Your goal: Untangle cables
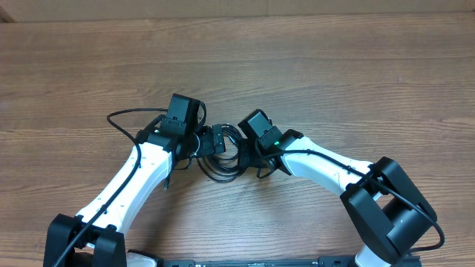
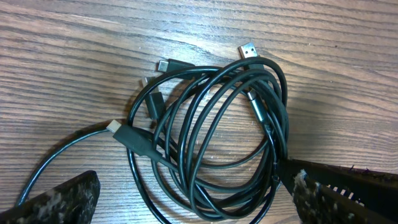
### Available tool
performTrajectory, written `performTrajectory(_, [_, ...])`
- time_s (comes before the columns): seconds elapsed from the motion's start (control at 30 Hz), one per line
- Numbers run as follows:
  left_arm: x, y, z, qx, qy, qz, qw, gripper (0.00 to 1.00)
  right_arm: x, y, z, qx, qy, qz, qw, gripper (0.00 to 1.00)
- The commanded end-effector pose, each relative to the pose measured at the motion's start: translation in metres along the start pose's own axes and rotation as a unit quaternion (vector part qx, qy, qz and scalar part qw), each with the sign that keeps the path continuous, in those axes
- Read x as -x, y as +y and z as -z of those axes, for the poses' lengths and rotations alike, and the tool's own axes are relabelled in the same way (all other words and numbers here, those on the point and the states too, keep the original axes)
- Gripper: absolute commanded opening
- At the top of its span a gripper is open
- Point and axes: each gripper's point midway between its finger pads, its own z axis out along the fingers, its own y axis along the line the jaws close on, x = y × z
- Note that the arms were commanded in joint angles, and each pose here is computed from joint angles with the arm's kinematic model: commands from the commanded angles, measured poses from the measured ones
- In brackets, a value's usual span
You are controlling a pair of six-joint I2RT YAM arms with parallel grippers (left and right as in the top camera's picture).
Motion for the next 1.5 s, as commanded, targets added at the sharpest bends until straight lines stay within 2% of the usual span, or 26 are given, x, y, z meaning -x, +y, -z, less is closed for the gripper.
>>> performTrajectory(0.0, [0.0057,0.0,0.0007,0.003,-0.006,0.008,1.0,0.99,0.0081,0.0036,0.0111,0.008,-0.017,0.0,1.0,0.04])
performTrajectory(1.47, [0.0057,0.0,0.0007,0.003,-0.006,0.008,1.0,0.99,0.0069,0.0008,0.011,0.001,-0.015,0.0,1.0,0.04])
